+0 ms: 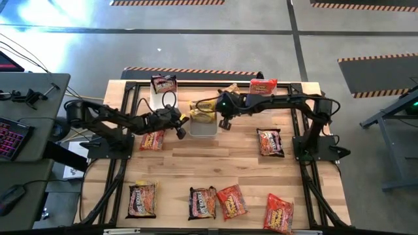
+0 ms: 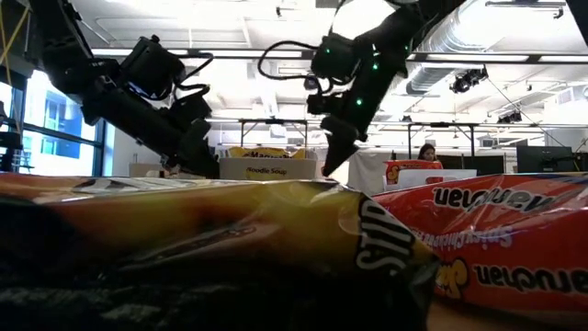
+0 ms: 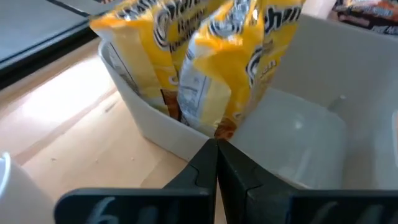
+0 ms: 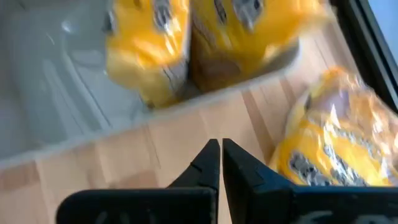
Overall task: Sort Maruchan noodles
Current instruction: Adjust the gray bin
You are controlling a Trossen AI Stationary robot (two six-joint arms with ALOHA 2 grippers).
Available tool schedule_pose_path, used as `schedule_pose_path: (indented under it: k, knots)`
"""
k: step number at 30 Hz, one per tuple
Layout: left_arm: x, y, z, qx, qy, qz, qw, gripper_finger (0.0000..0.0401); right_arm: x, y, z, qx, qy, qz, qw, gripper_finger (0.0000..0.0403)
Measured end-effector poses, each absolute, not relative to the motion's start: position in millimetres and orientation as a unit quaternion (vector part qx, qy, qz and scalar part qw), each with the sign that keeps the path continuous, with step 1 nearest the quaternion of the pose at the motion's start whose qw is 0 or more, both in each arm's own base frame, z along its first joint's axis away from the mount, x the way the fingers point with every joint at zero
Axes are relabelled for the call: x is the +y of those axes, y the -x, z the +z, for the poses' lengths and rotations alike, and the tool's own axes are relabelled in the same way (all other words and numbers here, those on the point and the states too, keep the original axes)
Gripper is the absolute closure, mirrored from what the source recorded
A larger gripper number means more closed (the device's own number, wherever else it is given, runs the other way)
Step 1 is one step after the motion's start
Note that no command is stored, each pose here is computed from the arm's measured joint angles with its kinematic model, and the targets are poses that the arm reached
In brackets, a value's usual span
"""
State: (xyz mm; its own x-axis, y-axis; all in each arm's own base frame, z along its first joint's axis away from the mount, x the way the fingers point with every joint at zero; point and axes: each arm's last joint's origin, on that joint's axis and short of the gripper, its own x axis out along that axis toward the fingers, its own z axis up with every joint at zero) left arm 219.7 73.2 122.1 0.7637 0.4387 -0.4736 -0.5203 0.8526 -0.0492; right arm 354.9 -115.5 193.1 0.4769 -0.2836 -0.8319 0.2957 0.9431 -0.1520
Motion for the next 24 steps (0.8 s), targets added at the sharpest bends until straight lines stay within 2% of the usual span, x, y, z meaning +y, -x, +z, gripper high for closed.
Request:
schedule_pose_path:
  k: [5, 9, 12, 16, 21, 24]
  knots:
    - [72.1, -215.3, 127.4, 0.238, 0.089, 0.257, 0.932, 0.0401, -98.8, -359.6, 215.8, 0.461, 0.009, -0.145, 0.876, 0.0403]
    - [71.6, -213.6, 127.4, 0.247, 0.089, 0.258, 0.930, 0.0401, -83.1, -362.6, 242.7, 0.408, 0.035, -0.139, 0.902, 0.0403]
    - [71.3, -213.6, 127.3, 0.248, 0.091, 0.252, 0.931, 0.0401, -74.3, -370.3, 247.5, 0.370, 0.029, -0.102, 0.923, 0.0403]
    - [71.2, -213.6, 127.2, 0.249, 0.091, 0.251, 0.931, 0.0401, -72.7, -385.1, 230.3, 0.360, 0.028, -0.071, 0.930, 0.0403]
    - [71.1, -213.7, 127.2, 0.249, 0.091, 0.250, 0.931, 0.0401, -83.8, -390.9, 203.9, 0.392, 0.025, -0.078, 0.916, 0.0403]
    - [70.7, -213.9, 127.2, 0.249, 0.094, 0.242, 0.933, 0.0401, -89.2, -390.6, 201.0, 0.395, 0.025, -0.095, 0.913, 0.0403]
